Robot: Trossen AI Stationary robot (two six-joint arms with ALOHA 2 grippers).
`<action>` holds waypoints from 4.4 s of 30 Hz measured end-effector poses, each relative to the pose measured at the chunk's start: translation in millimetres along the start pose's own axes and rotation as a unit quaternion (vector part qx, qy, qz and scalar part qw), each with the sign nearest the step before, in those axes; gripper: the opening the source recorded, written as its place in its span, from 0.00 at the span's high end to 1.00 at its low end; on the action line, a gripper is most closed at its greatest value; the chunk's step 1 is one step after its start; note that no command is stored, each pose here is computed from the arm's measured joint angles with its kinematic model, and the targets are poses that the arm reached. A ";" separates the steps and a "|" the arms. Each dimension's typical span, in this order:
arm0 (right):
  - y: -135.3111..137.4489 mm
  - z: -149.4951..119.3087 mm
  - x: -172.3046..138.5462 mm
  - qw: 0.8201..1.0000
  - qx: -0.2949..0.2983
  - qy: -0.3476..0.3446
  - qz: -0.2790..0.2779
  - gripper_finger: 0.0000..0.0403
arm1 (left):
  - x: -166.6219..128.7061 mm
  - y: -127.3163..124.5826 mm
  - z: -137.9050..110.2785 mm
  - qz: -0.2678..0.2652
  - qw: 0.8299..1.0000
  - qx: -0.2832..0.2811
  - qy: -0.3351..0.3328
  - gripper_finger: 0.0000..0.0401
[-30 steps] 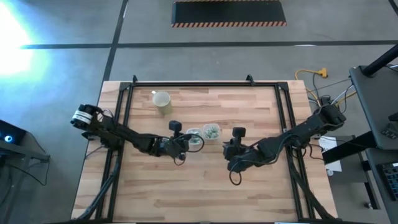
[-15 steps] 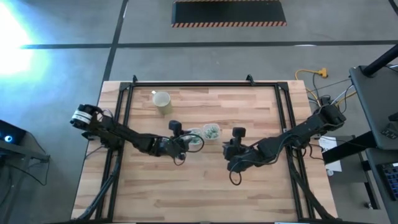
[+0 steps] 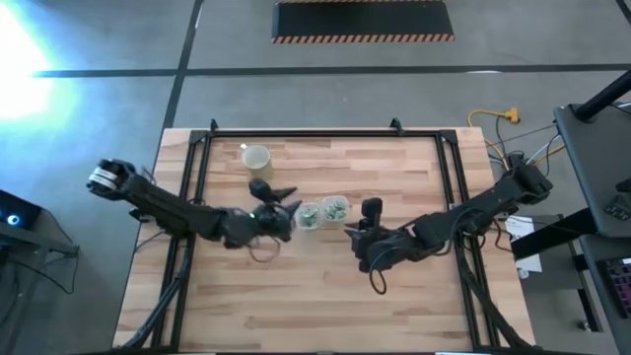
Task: Pick and place items into bin
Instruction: Return to home position
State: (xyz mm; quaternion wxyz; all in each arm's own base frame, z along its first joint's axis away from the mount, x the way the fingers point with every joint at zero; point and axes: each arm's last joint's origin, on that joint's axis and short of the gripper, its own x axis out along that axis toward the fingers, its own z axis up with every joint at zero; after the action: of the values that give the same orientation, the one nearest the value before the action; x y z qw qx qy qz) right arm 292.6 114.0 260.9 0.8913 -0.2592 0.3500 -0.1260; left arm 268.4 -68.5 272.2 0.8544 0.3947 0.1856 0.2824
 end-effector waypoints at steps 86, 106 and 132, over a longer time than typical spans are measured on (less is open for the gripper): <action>-61.3 -216.2 -46.1 0.857 0.245 -0.439 0.112 0.86 | -79.1 24.7 -190.7 -0.181 0.885 -0.388 -0.181 0.53; -51.8 -225.5 -35.2 0.890 0.239 -0.362 0.140 0.86 | -75.9 15.2 -192.2 -0.203 0.892 -0.352 -0.200 0.53; -56.4 -223.3 -42.7 0.879 0.228 -0.402 0.119 0.86 | -79.4 19.5 -188.9 -0.211 0.880 -0.347 -0.246 0.53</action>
State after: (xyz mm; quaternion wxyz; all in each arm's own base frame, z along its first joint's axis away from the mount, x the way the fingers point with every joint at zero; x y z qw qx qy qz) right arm 105.3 0.7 177.2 0.9980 -0.0338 -0.0490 0.0199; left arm 98.6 -0.6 177.8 0.9942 0.0813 -0.0613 0.0351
